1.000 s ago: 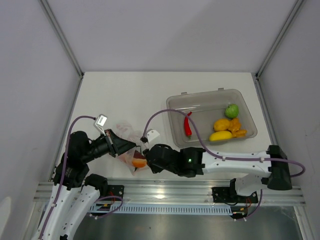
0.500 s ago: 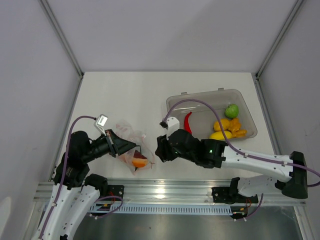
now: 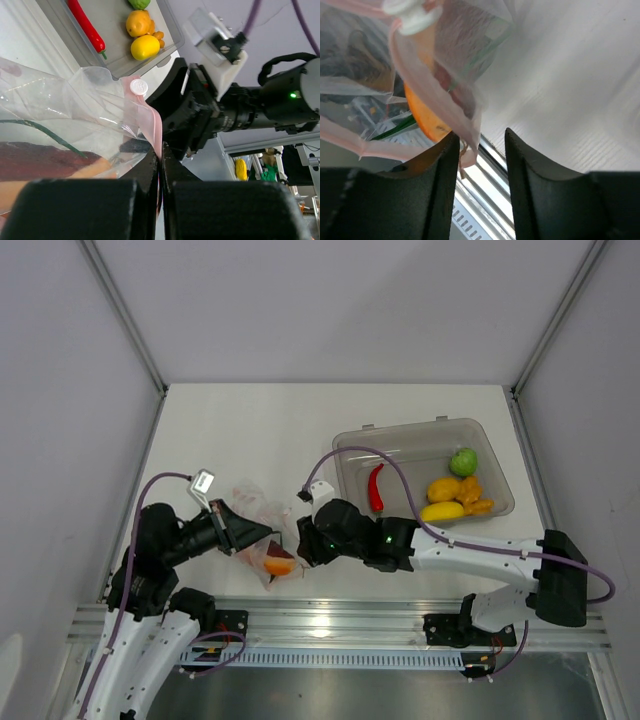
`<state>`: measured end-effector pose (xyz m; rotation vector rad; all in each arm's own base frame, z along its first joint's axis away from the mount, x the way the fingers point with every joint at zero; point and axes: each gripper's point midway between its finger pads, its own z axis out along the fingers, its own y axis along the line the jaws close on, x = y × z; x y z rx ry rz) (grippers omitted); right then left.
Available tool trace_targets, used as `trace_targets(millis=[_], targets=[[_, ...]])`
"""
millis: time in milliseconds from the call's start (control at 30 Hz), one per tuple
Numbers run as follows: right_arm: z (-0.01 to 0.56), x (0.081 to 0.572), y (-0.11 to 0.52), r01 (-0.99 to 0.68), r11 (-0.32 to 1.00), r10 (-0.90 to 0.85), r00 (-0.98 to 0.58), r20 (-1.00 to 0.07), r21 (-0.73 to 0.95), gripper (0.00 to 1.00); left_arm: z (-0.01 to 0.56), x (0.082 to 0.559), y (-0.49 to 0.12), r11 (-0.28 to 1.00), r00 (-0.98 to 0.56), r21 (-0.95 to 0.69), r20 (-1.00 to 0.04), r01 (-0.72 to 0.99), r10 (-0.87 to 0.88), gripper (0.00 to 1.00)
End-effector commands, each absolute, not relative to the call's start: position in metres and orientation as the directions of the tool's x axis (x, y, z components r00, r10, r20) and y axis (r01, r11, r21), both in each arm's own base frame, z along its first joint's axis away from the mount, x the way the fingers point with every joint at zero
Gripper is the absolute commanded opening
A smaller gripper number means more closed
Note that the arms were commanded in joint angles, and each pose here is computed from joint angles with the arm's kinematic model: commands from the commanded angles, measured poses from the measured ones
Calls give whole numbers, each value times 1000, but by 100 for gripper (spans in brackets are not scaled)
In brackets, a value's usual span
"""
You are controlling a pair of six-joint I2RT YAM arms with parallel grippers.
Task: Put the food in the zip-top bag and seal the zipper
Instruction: Adjust the zipper food storage bag at the center of the board.
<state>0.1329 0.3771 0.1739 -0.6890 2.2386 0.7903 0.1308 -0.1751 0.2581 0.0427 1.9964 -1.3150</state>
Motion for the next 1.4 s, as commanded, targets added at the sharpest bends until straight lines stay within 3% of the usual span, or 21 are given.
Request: trace_targets(millis=[0,67,133,267,433,533,700,767,967,1067,1167,1367], targets=[[166,141,387,-649,665,-234,-650,-723,369,37,276,123,-177,440,-713,-777,-610,450,-346,0],[161,140,390,-647,663,-238,-658,-714,376,25,275,124,-177,444,-713,-775,-611,450,-344,0],[163,142,391,-637,675,-239,-666,-707,372,0,278,122,-176,448,-707,-766,-622,461,-336,1],[217,141,395,-630,649,-180,-672,-718,426,0,300,114,-171,479,-659,-707,-689,520,-301,1],[360,104,401,-676,375,-9,-686,-727,634,0,334,98,-156,537,-583,-639,-755,551,-300,1],[386,100,400,-673,312,13,-703,-712,671,0,324,98,-158,518,-609,-674,-724,527,-323,0],[318,150,403,-530,454,-17,-809,-587,717,0,264,118,-175,481,-740,-765,-602,428,-300,1],[302,154,406,-504,477,-36,-830,-557,720,0,263,120,-175,486,-747,-765,-597,422,-291,1],[356,144,412,-589,406,-26,-772,-636,698,0,365,88,-161,467,-580,-669,-740,579,-342,1],[385,135,410,-637,376,-15,-731,-683,673,0,383,76,-154,475,-535,-645,-764,599,-362,0],[375,137,406,-637,387,-6,-725,-689,667,0,355,88,-153,514,-567,-662,-743,546,-355,1],[312,153,409,-550,442,-24,-797,-603,709,0,302,114,-144,627,-613,-653,-717,424,-332,1]])
